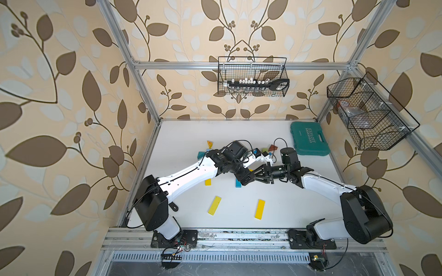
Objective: Assemble a small pinwheel with building blocks
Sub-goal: Pick up the building block from the center of the board.
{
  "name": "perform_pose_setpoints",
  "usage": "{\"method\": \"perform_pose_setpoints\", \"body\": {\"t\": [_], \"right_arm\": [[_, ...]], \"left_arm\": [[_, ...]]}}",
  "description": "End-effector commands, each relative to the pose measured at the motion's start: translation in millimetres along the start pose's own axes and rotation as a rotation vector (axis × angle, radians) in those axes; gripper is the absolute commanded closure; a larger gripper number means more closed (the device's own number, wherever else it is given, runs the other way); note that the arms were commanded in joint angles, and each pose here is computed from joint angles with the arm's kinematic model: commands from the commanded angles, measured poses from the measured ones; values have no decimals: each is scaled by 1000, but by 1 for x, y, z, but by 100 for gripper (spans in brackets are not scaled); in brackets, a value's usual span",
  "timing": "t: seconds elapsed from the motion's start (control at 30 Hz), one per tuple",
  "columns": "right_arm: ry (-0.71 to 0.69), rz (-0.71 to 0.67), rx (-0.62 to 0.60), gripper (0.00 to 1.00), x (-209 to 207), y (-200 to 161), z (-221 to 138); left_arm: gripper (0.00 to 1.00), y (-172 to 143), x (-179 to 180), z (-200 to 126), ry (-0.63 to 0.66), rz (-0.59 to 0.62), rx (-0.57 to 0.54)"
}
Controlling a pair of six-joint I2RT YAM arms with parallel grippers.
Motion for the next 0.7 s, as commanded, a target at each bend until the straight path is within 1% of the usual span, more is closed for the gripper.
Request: {"method": "perform_pose_setpoints", "body": {"t": [0.0,0.03,0.1,0.17,0.23,0.3,0.4,0.47,0.6,0.67], "right_arm": [[45,-26,34,94,16,-1,-4],[44,-28,35,93,16,-1,-5],[41,-32,34,93,17,0,-5],[37,-33,39,93,17,0,-5],[34,-28,41,94,16,1,-5],[31,-26,39,94,16,2,-5],[32,-35,38,94,18,2,-5],[25,-36,39,94,17,1,-6],[15,-23,40,94,14,0,-6],[11,-12,45,92,10,-1,-5]], "left_arm": [[9,13,-6,-7,-17,92,-22],[9,12,-6,-6,-15,96,-17],[15,12,-5,-4,-19,102,-6],[28,11,-4,0,-26,102,9],[33,11,-5,4,-34,101,20],[34,11,-5,7,-40,98,27],[33,11,-3,10,-38,98,28],[40,12,-2,9,-42,95,23],[43,15,-2,8,-43,96,16],[50,15,-1,9,-45,93,28]]}}
Point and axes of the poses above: each gripper's point midway between its finger pads, its own z axis out along the fingers, its own x axis along the line the jaws close on, y = z × x, the point moved 3 cm from there along -z, back along the fingers, and after that the axes turned 3 degrees about -z, right-handed, at the moved point
